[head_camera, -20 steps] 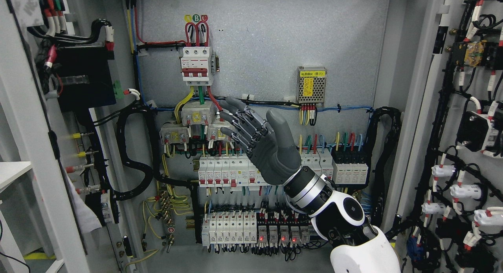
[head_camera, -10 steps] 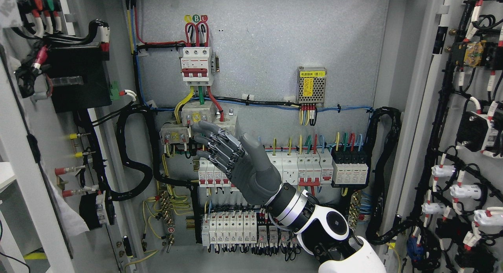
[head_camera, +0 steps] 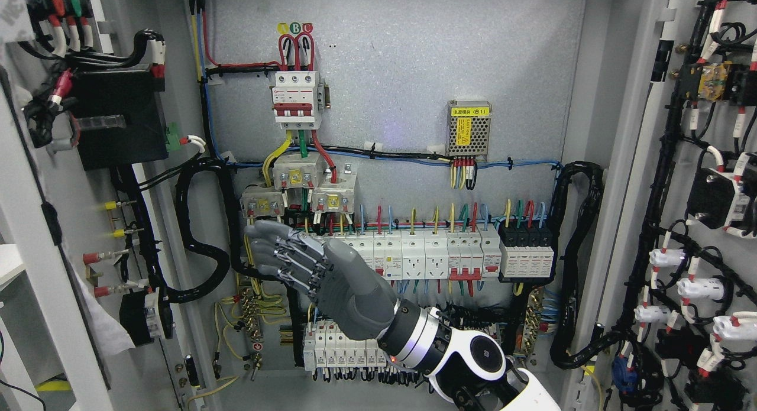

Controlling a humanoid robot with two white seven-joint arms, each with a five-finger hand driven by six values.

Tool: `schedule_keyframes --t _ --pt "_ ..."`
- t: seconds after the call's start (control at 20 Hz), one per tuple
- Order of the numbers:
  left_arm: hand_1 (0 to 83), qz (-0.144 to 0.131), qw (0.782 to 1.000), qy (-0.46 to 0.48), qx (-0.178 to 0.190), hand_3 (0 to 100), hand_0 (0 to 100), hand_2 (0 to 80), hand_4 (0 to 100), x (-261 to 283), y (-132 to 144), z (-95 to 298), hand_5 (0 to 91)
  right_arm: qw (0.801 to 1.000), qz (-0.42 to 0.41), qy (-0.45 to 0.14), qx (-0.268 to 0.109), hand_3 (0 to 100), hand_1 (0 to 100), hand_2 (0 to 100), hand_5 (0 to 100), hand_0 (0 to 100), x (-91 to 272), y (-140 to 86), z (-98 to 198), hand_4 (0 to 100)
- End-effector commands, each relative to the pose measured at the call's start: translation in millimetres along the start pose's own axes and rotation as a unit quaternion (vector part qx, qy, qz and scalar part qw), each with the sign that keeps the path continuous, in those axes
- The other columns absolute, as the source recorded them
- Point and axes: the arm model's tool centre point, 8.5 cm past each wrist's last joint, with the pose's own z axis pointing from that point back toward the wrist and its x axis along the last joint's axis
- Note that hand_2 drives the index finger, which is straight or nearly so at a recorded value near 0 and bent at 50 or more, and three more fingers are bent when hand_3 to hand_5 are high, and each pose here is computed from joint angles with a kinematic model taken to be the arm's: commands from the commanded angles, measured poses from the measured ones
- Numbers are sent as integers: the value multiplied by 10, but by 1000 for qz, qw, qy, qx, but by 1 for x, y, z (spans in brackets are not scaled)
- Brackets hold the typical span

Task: Open door with both hands

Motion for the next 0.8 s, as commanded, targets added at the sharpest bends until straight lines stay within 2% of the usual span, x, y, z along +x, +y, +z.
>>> schedule_keyframes --t 0.0,0.15,0.35,0.75 --pt "0 -1 1000 -10 7 29 292 29 34 18 8 0 0 996 -54 -2 66 0 0 0 0 219 -15 46 -14 0" --pt "0 -1 1000 -11 7 29 292 29 34 18 8 0 0 995 -64 0 75 0 0 0 0 219 -18 53 -16 0" --pt "0 -1 1000 -11 7 29 292 29 35 18 8 0 0 991 -77 27 110 0 0 0 0 219 -38 79 -21 0" --pt "0 -1 1000 -11 8 29 291 28 34 19 8 0 0 987 -83 43 133 0 0 0 0 219 -49 95 -24 0"
